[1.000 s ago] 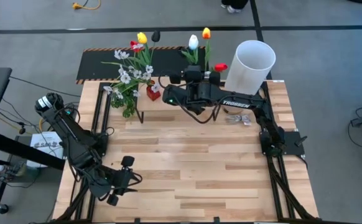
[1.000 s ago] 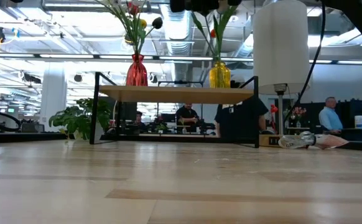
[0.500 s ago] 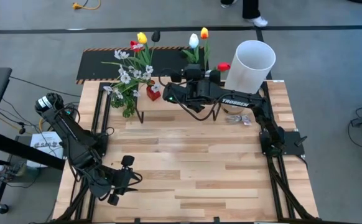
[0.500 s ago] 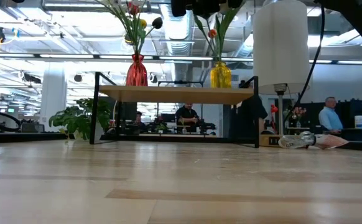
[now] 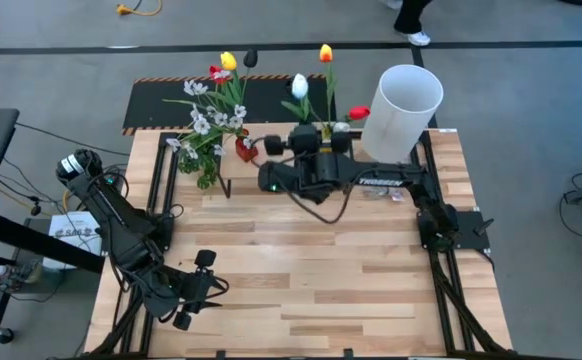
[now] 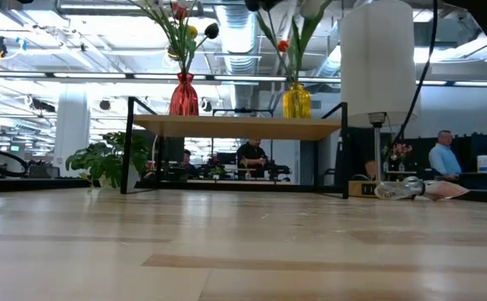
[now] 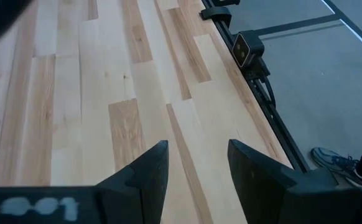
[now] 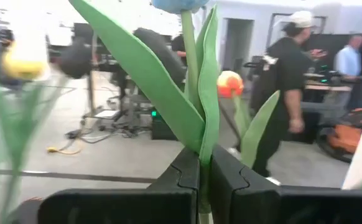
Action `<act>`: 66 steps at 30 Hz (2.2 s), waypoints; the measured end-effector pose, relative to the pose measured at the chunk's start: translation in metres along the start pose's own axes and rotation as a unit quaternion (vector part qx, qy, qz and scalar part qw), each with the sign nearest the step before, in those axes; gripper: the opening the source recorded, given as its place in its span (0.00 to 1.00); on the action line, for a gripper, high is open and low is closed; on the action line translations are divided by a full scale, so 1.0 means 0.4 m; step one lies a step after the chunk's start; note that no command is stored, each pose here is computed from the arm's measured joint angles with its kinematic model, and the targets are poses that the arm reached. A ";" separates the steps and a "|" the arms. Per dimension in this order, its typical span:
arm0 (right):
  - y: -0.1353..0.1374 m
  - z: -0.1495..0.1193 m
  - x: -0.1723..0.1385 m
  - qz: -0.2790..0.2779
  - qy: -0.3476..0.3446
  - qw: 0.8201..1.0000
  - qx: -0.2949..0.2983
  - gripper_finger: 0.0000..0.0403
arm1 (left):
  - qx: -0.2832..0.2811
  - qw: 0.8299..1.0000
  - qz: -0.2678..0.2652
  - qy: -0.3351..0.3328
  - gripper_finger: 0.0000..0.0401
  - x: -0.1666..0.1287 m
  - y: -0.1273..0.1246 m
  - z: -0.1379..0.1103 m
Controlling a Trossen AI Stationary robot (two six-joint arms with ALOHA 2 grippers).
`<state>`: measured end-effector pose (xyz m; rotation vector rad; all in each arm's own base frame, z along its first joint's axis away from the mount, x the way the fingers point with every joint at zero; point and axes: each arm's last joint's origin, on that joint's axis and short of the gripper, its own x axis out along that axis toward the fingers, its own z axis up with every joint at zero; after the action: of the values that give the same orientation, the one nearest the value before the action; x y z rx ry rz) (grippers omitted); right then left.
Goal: Pick and place flowers into a vace then onto a shelf
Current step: Put the white flower into the yellow vase on the shelf
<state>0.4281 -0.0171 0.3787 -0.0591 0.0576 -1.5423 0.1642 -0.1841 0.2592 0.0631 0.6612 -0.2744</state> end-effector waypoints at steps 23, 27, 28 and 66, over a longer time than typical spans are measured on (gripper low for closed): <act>-0.038 0.026 -0.475 0.237 0.042 0.957 0.161 0.01 | -0.021 1.000 0.009 -0.016 0.39 0.019 0.037 0.026; -0.069 0.024 -0.547 0.269 0.046 0.948 0.164 0.01 | -0.030 0.998 -0.006 -0.047 0.38 0.025 0.046 0.051; -0.078 0.023 -0.565 0.276 0.045 0.946 0.165 0.00 | -0.035 0.998 -0.015 -0.055 0.38 0.027 0.051 0.059; 0.058 -0.373 -1.011 0.514 0.352 0.664 0.414 0.01 | 0.022 0.894 -0.447 0.012 0.14 0.002 0.015 0.077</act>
<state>0.4289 0.3874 0.2282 1.1379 -0.0123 -0.2431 0.1847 -0.1829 0.2829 -0.2049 0.6751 -1.1809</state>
